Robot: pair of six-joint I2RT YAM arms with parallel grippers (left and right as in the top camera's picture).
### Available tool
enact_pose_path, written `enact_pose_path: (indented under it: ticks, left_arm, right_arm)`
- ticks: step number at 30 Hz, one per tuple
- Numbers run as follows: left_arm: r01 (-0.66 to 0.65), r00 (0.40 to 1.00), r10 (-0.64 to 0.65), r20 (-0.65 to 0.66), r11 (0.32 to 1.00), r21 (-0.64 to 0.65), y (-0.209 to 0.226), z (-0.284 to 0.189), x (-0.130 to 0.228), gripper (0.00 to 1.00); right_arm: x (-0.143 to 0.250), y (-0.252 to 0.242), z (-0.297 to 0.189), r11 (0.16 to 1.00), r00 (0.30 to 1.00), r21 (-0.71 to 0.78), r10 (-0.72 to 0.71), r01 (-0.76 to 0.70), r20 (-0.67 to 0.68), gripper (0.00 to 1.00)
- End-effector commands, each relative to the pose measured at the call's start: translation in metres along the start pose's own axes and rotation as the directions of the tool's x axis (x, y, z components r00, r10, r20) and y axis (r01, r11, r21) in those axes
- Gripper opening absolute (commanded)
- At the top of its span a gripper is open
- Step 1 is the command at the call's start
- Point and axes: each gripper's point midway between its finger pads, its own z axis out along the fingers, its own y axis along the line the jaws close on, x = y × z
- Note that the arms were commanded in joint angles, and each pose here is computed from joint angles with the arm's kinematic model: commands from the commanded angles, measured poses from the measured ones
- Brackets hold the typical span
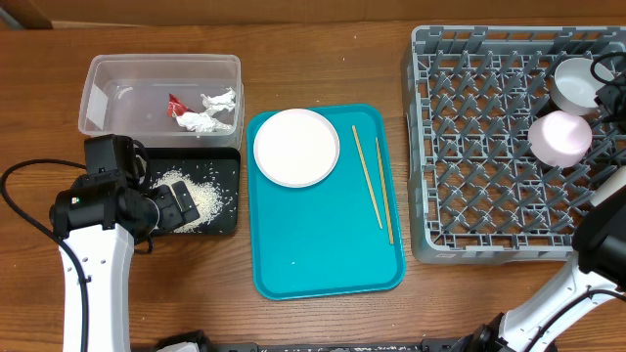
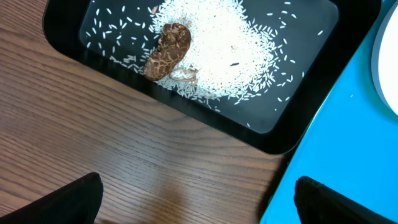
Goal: Sort waste into correct bins and load items into the dishwasher
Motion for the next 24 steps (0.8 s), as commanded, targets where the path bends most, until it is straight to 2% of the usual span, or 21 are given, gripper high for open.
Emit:
enact_pose_path:
  ticks: [1,6,9,13,19,24]
  left_arm:
    - [-0.005,1.000,0.005,0.003,1.000,-0.004,0.001,-0.001,-0.002,1.00]
    - [-0.005,1.000,0.005,0.003,1.000,-0.004,0.001,-0.001,-0.002,1.00]
    - [-0.006,1.000,0.006,0.003,1.000,-0.004,0.001,-0.001,-0.001,1.00]
    - [-0.005,1.000,0.005,0.003,1.000,-0.004,0.001,-0.001,-0.002,1.00]
    - [-0.005,1.000,0.005,0.003,1.000,-0.004,0.001,-0.001,-0.001,1.00]
    - [-0.005,1.000,0.005,0.003,1.000,-0.004,0.001,-0.001,-0.002,1.00]
  right_arm:
    - [0.013,0.002,0.018,1.000,0.998,-0.019,-0.002,0.000,-0.064,0.38]
    - [0.012,0.005,0.021,0.999,0.998,-0.033,-0.002,0.000,-0.063,0.29]
    - [0.012,0.005,0.021,0.999,0.998,-0.034,-0.002,0.000,-0.061,0.16]
    - [0.008,0.007,0.020,0.999,0.999,-0.040,-0.002,0.000,-0.049,0.04]
    - [-0.022,0.018,-0.018,0.997,0.998,-0.078,-0.001,0.005,0.060,0.04]
    - [-0.032,0.024,-0.044,0.995,0.994,-0.103,-0.004,0.016,0.112,0.04]
